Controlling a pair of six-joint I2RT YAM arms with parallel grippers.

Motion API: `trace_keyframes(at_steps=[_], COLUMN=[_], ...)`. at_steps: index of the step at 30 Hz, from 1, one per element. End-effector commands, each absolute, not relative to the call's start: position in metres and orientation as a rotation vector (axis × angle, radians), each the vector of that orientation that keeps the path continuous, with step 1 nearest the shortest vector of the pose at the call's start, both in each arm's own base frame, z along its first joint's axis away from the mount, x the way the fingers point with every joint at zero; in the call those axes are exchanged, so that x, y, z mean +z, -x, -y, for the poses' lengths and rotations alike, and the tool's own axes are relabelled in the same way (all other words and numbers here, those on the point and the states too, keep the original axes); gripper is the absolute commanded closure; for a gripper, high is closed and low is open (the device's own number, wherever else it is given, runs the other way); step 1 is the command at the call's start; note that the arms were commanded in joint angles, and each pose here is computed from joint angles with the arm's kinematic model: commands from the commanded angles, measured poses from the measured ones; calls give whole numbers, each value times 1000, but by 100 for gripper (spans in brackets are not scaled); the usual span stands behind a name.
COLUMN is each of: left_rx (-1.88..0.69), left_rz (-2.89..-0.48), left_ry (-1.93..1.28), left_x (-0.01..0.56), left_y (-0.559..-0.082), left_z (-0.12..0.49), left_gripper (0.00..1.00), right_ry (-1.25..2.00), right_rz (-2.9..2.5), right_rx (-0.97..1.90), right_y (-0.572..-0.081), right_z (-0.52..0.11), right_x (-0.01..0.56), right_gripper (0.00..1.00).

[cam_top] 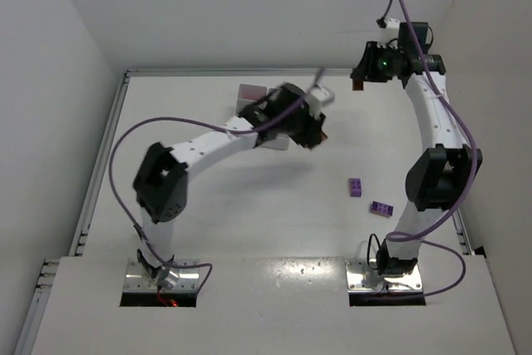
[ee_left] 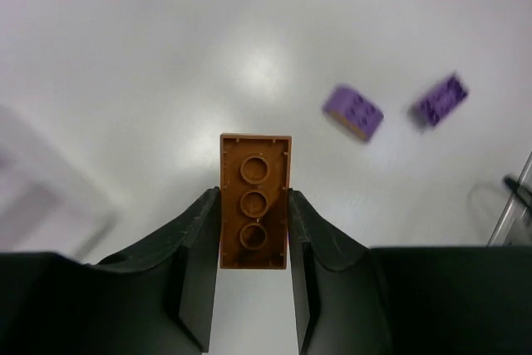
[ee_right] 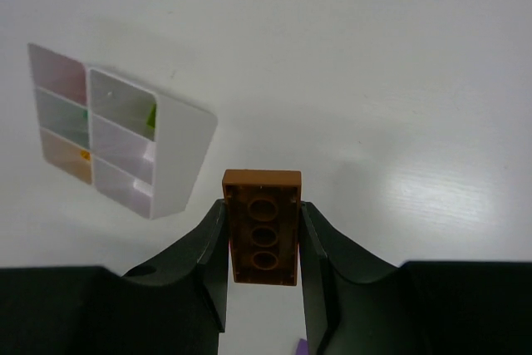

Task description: Sort the legos into containers by color

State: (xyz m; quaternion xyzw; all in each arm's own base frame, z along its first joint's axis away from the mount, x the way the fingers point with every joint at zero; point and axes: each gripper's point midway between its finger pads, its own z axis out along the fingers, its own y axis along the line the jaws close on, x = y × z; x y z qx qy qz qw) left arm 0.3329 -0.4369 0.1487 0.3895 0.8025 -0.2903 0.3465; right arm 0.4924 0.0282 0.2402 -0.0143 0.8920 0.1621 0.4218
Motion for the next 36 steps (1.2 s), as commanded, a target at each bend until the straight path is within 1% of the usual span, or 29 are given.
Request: trace_keyframes(at_steps=[1,2,5,6,8,9,10,12,14,15,16,18,23,27,28,31,36], left_rx=[-833,-806,-695,-658,-619,-581,-555,-518,-501,-509,-502,-525,-538,-555,-560,-573,-555], left_rz=[-1817,-1809,-1831,-1848,-1820,-1838,-1849,-1872,-1894,-1929,-1932,-1952,-1951,-1948,-1953,-1951,-1956], left_ry=[-740,-704,-569,-495,-432,-382,-353,-287,-257,-239,-201,-176,-167,-192,-211,-220,-229], left_x=[317,328,357,360,377,372,370,363,354,339,339,331,332,333,331,332,330], left_y=[-365,-370,-395,-410,-416,-426,-429,-434,-436,-437,-438,-440,-441,-442,-440,-442,-442], left_z=[384,370,310,281,249,226,212,184,167,162,148,136,127,130,132,134,129], left_gripper=[93,93,93,93,93,93,93,93,93,93,93,93,92,92,92,92,92], right_ry=[319,362,527,575,632,654,680,681,680,686,697,718,787,888,939,991,1037], right_rz=[-2072,-2088,-2061,-2032,-2013,-2040,-2028,-2042,-2027,-2026,-2036,-2064,-2061,-2049,-2059,-2050,-1992], right_rx=[483,500,522,515,501,497,490,442,411,407,413,401,356,305,298,260,193], right_y=[-513,-516,-517,-517,-517,-519,-519,-523,-525,-523,-523,-518,-510,-505,-502,-503,-510], right_z=[-89,-101,-145,-155,-181,-189,-205,-215,-232,-236,-242,-253,-267,-273,-271,-268,-268], right_x=[286,276,271,273,268,251,253,245,242,241,235,216,187,167,153,139,135], right_gripper=[100,100,100,100,100,100,100,100,100,100,100,100,100,100,100,100,99])
